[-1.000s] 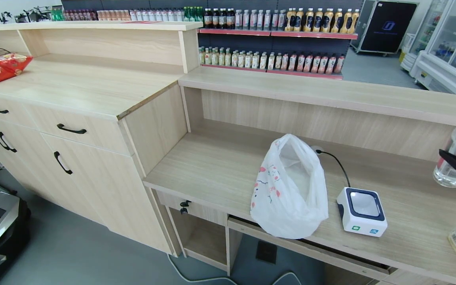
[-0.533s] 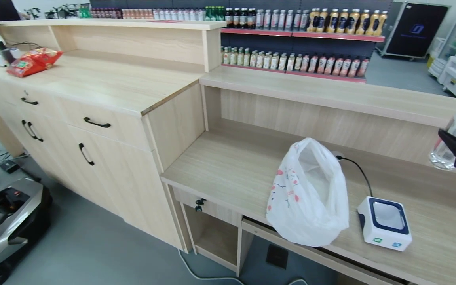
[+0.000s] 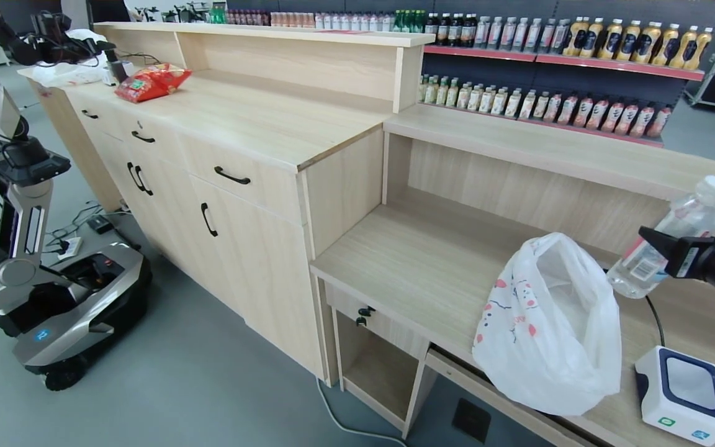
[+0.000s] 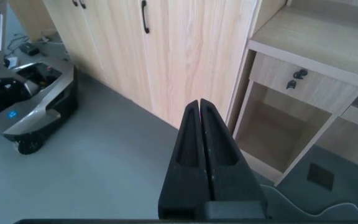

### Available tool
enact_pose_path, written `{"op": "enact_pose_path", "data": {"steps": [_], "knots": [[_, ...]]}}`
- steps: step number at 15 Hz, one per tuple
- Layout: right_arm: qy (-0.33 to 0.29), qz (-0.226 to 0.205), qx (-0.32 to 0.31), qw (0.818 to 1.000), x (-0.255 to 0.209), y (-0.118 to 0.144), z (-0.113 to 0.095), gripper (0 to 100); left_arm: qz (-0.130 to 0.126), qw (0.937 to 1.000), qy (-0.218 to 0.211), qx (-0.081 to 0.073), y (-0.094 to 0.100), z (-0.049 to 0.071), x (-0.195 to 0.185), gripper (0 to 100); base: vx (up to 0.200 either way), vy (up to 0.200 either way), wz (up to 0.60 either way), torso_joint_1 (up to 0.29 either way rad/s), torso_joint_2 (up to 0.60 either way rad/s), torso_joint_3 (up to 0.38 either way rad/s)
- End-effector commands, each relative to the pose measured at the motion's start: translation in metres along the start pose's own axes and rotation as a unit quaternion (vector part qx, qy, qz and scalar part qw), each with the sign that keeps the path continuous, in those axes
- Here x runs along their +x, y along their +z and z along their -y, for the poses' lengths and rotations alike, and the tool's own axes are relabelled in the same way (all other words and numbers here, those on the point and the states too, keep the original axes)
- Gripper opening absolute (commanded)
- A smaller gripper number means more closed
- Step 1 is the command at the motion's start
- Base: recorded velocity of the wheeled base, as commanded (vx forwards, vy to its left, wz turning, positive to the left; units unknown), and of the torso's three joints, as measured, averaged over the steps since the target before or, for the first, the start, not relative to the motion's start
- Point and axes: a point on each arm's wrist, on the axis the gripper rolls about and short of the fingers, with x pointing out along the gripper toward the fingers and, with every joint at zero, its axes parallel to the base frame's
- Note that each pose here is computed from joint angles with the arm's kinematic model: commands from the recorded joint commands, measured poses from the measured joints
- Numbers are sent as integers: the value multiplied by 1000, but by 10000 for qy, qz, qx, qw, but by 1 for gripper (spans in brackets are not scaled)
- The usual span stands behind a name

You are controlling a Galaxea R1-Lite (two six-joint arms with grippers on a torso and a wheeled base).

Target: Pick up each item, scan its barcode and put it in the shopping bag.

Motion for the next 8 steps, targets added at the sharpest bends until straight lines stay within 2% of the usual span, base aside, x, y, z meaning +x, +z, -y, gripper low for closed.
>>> {"op": "enact_pose_path", "data": {"steps": [1, 4, 8], "knots": [[238, -209, 18, 9995, 32, -21, -7, 0, 2, 10000, 4, 2, 0, 0, 0, 0, 0, 0, 0, 0, 0, 0], [314, -236, -257, 9989, 60, -35, -7, 0, 2, 10000, 4, 2, 0, 0, 0, 0, 0, 0, 0, 0, 0, 0], [359, -528, -409, 9971, 76, -64, -6, 0, 2, 10000, 4, 2, 0, 0, 0, 0, 0, 0, 0, 0, 0, 0]]}}
